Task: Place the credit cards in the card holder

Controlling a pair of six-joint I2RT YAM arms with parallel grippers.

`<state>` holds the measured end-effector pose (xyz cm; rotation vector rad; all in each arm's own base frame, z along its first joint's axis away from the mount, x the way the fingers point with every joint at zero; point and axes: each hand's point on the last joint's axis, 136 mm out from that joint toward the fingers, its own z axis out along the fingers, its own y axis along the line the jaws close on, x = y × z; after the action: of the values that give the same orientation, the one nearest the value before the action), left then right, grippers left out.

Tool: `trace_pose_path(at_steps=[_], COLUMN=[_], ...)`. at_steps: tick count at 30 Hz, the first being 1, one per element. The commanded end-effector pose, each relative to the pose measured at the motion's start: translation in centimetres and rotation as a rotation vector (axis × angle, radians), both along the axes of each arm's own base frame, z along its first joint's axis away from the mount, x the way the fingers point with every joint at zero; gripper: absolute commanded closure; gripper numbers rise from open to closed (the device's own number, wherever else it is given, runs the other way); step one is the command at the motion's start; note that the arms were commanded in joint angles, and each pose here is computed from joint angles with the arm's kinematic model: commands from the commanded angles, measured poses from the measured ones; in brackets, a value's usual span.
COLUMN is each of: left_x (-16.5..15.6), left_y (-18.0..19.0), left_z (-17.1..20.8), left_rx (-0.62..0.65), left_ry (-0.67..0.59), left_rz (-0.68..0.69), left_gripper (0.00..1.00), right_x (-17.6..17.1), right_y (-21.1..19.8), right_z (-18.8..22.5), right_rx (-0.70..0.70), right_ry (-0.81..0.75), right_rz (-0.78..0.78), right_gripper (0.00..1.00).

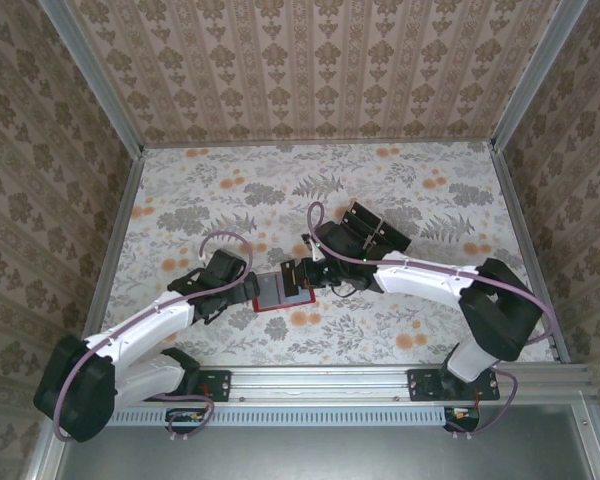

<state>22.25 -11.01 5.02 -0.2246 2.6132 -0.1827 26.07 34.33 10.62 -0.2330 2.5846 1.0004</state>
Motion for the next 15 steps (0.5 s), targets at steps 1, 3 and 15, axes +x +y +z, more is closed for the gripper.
trace_pose_path(at_steps=[1, 3, 15], left_x=[-0.2, -0.3, -0.3], left_y=[0.8, 0.9, 0.6], left_z=[0.5, 0.4, 1.0], left_rx=[0.017, 0.02, 0.025], left_ry=[0.0, 0.004, -0.001], left_rz=[0.041, 0.041, 0.002], left_gripper=[0.0, 0.0, 0.0], right_x=[0.6, 0.7, 1.5], right_y=[2.5, 2.6, -0.6], right_z=[0.7, -0.3, -5.1], right_rx=[0.139, 0.134, 0.078], right_ry=[0.017, 0.028, 0.079], right_rz=[-0.017, -0.019, -0.057], right_gripper=[1.0, 1.0, 1.0])
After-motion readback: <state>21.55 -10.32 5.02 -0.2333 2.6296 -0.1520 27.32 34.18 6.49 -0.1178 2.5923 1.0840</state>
